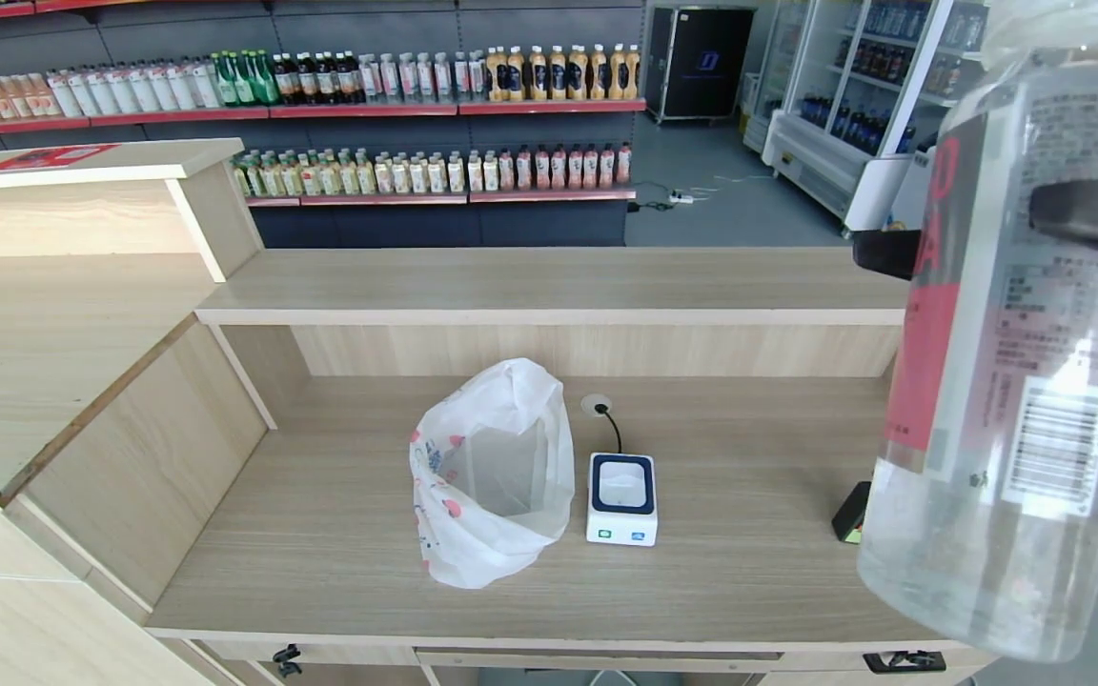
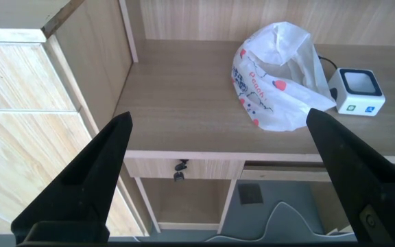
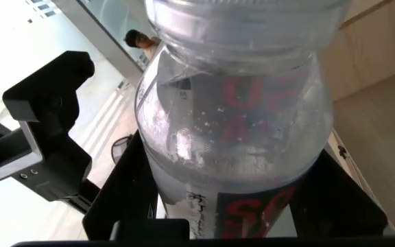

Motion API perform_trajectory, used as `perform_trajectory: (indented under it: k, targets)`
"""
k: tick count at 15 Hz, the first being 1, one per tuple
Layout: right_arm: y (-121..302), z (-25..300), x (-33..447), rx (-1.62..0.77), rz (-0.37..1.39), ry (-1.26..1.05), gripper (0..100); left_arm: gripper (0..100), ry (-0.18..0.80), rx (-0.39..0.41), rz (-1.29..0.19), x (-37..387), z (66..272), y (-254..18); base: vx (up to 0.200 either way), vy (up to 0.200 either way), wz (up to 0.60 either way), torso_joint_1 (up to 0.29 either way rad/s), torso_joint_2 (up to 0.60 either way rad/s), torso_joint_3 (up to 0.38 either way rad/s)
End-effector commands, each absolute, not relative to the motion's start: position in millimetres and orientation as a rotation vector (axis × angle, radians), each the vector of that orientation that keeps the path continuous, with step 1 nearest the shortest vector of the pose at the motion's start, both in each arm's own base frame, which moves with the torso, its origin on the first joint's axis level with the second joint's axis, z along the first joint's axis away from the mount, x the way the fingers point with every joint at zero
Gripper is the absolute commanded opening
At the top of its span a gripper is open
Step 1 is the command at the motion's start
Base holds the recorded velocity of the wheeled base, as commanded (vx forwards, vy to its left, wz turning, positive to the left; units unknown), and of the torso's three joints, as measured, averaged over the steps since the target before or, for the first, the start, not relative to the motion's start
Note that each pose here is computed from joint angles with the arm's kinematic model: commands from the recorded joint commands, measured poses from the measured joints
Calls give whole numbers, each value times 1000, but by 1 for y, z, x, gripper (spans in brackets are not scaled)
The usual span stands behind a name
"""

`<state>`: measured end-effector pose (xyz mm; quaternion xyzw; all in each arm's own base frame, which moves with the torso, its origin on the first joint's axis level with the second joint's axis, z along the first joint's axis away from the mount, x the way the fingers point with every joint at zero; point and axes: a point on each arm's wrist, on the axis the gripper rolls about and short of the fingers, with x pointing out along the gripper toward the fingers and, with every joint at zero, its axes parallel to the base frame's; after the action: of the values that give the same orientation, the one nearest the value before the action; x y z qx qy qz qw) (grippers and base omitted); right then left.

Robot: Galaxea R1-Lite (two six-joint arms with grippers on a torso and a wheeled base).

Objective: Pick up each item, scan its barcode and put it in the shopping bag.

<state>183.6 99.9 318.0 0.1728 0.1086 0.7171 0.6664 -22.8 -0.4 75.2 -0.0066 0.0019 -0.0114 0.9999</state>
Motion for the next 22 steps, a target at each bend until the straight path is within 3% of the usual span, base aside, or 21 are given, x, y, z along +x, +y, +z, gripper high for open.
perform_trajectory:
  k: [1, 6, 22]
  targets:
    - [103, 311, 188, 400, 1618, 272, 0, 100, 5, -14, -23, -23, 75, 0, 0, 0, 0, 0, 0, 0]
    - [111, 315, 206, 396, 1629, 275, 0, 100, 5, -14, -23, -23, 75, 0, 0, 0, 0, 0, 0, 0]
    - [118, 319, 201, 389, 1668, 271, 0, 100, 5, -14, -23, -23, 75, 0, 0, 0, 0, 0, 0, 0]
